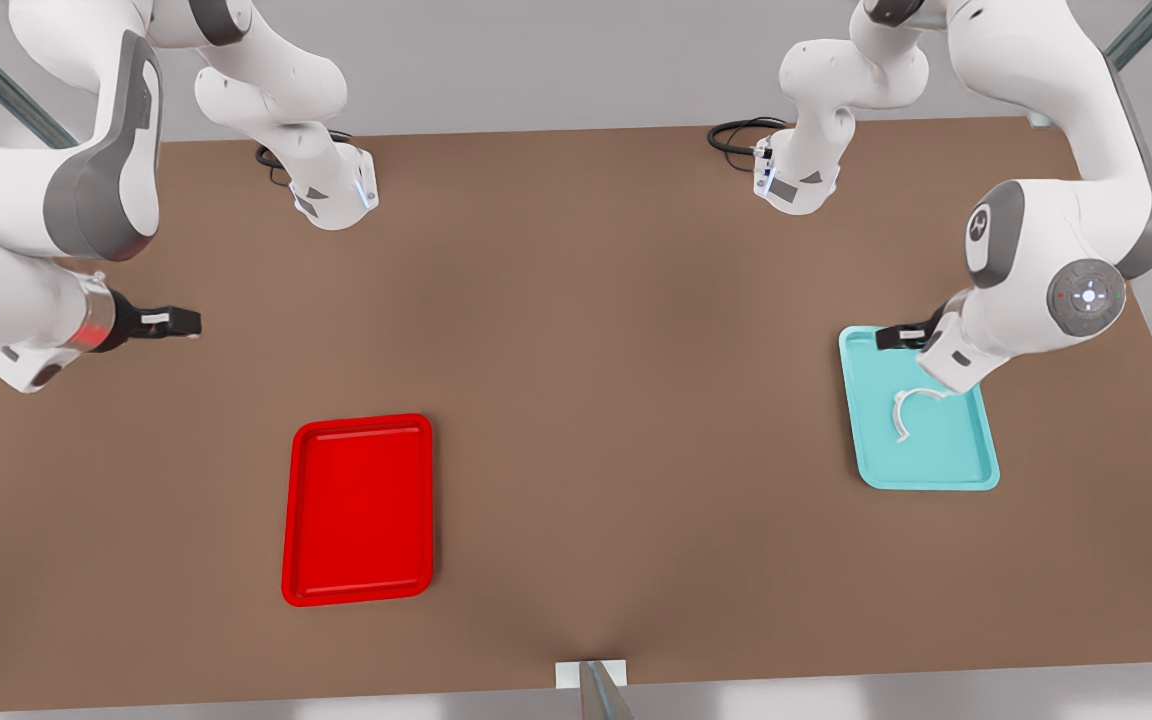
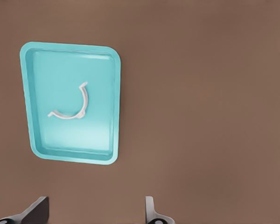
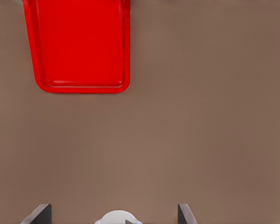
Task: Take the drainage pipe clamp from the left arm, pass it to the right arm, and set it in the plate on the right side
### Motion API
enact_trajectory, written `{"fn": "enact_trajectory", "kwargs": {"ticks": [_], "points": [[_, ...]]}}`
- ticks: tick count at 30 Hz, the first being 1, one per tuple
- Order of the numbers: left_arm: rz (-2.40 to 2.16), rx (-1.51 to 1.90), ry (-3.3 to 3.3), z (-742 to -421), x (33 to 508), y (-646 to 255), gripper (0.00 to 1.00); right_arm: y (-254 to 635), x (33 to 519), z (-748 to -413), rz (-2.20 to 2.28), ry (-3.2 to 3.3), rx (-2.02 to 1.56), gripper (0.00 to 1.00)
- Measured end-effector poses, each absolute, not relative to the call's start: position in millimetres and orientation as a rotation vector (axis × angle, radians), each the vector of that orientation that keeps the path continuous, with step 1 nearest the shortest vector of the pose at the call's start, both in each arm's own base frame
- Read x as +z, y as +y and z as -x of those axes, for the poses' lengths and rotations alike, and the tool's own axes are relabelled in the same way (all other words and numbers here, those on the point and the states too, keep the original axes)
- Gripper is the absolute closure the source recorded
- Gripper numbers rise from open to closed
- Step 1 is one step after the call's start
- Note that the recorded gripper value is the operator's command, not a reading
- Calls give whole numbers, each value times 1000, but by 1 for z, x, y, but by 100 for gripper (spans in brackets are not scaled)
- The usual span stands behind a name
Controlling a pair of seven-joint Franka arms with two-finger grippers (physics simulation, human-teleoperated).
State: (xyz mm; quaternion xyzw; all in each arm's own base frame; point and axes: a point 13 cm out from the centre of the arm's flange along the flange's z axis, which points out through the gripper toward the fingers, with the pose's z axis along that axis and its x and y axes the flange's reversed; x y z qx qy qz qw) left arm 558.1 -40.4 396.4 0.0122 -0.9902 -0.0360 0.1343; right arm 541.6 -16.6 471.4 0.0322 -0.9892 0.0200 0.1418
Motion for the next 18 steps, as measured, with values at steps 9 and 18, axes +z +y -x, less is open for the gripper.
{"fn": "enact_trajectory", "kwargs": {"ticks": [9,18], "points": [[-285,-165,-2866,-577,251,54,0,-11,454,-576,-173,-2943,77,0],[-438,-14,-2968,-575,112,87,0,-10,446,-588,-222,-2967,90,0]]}}
